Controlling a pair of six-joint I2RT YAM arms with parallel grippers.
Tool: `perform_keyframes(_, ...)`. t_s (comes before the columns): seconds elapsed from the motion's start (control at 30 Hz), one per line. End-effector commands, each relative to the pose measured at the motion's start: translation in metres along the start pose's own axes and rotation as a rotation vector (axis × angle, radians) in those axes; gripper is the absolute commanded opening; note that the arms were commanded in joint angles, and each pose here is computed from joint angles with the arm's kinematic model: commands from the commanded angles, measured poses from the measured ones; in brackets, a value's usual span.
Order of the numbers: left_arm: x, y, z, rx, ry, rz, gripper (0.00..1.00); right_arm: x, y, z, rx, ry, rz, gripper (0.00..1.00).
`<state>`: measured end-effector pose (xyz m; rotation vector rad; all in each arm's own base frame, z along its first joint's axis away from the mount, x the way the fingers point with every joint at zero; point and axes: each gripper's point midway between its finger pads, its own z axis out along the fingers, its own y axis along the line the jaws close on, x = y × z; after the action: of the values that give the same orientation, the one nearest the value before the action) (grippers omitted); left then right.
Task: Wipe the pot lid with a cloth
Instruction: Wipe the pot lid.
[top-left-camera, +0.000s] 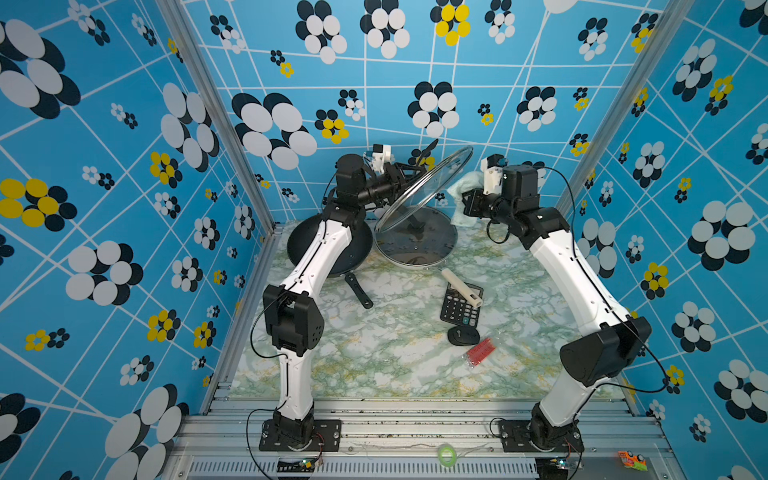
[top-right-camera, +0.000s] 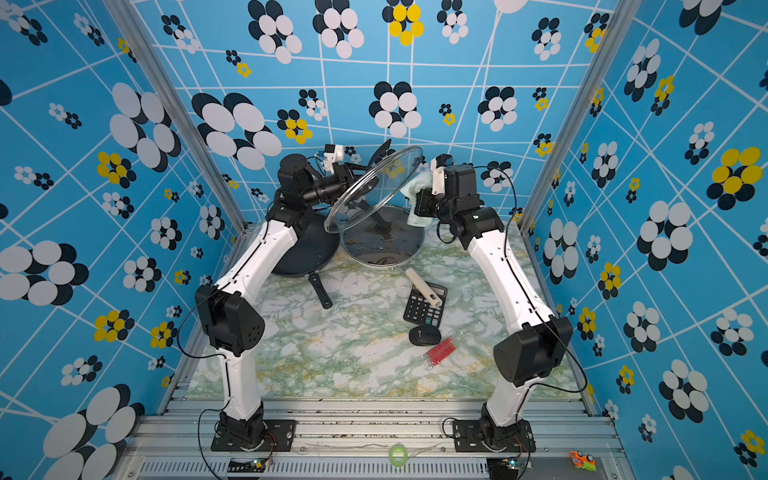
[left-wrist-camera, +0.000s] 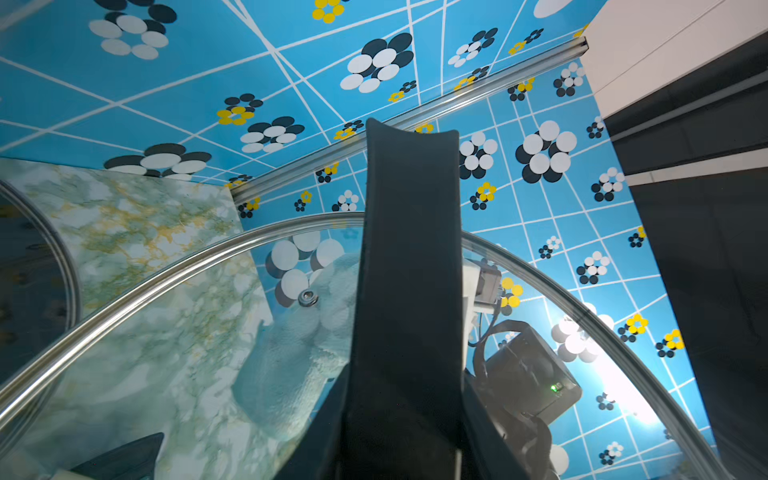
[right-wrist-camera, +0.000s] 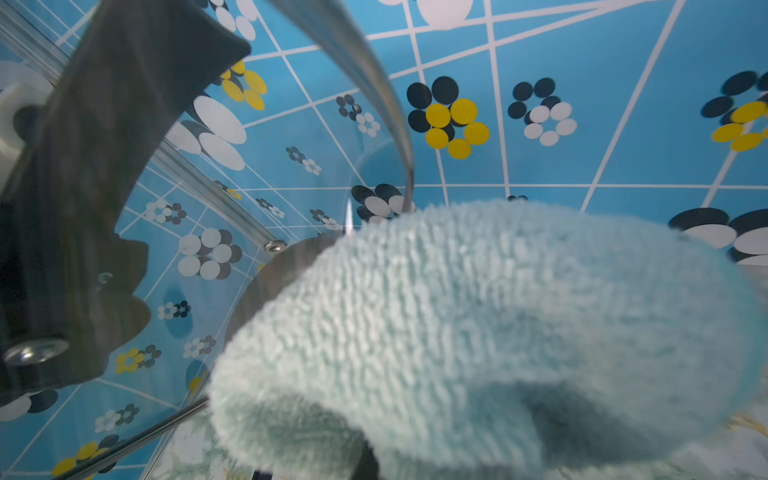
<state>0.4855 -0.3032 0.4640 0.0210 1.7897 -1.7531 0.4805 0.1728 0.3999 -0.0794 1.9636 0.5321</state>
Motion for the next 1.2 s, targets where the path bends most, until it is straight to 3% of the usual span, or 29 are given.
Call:
perform_keyframes(0.0, 0.001, -0.071, -0.025, -0.070, -0.117, 0.367, 0.00, -0.046, -0.003, -0.060, 0.051, -0.186, 0.013, 0.00)
perform_keyframes(0.1, 0.000, -0.053, -0.028, -0.272, -0.197, 0.508, 0.00, -0.061, 0.006, -0.095, 0.031, -0.262, 0.019, 0.00)
perform_keyframes(0.2, -0.005, -0.038, -0.027, -0.424, -0.283, 0.617, 0.00, -0.071, 0.031, -0.118, -0.091, -0.318, 0.018, 0.00)
perform_keyframes(0.3, -0.006, -0.034, -0.021, -0.489, -0.344, 0.687, 0.00, -0.061, 0.057, -0.113, -0.189, -0.301, 0.024, 0.00)
perform_keyframes(0.47, -0.017, -0.034, -0.022, -0.609, -0.479, 0.770, 0.00, -0.009, 0.113, -0.078, -0.301, -0.148, -0.015, 0.00)
perform_keyframes(0.67, -0.028, -0.044, -0.030, -0.663, -0.605, 0.830, 0.00, 0.047, 0.140, -0.048, -0.352, 0.040, -0.049, 0.00)
perform_keyframes(0.9, -0.035, -0.051, -0.045, -0.663, -0.744, 0.814, 0.00, 0.081, 0.147, -0.023, -0.383, 0.141, -0.020, 0.00)
perform_keyframes(1.03, -0.031, -0.061, -0.055, -0.631, -0.771, 0.830, 0.00, 0.090, 0.120, -0.011, -0.299, 0.168, -0.020, 0.00)
perform_keyframes(1.17, -0.022, -0.072, -0.061, -0.597, -0.749, 0.868, 0.00, 0.083, 0.076, 0.001, -0.257, 0.178, 0.098, 0.00)
